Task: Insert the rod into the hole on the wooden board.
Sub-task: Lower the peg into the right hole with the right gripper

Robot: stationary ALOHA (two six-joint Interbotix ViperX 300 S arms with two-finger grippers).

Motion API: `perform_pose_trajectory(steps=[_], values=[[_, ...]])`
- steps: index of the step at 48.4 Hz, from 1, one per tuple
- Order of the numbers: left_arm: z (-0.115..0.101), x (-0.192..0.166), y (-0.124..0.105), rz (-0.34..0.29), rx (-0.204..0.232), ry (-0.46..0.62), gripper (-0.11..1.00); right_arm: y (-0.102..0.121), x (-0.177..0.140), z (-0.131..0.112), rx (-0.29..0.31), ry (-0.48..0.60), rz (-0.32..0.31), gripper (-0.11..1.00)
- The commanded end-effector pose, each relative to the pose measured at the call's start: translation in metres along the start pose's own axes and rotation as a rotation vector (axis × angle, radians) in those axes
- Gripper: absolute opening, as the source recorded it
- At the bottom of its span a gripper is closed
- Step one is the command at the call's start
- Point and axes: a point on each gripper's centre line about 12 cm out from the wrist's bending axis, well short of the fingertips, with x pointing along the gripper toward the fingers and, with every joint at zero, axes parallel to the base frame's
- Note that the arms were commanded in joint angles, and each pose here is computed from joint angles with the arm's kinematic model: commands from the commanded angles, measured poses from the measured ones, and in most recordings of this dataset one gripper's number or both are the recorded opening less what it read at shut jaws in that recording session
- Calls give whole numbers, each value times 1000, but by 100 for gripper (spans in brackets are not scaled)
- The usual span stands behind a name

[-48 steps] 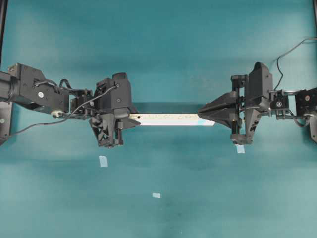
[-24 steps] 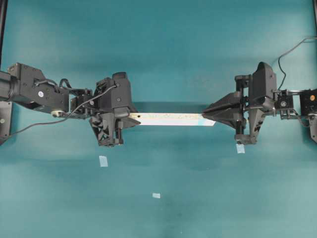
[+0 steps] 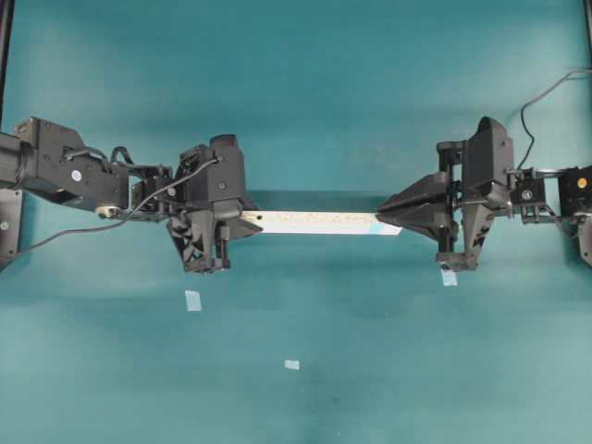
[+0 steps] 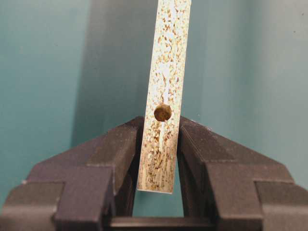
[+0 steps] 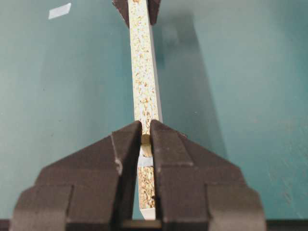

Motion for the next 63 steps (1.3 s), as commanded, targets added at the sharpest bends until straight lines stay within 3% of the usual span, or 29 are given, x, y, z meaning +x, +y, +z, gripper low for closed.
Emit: perform_pose_trajectory(steps=[1, 44, 63], values=[[11, -3, 1, 1, 2, -32, 33, 3, 1, 4, 0, -10, 9, 9], [12, -2, 1, 1, 0, -34, 33, 0, 15, -16, -3, 79, -12, 9], [13, -4, 1, 1, 0, -40, 33, 2, 13, -11, -6, 81, -13, 9]])
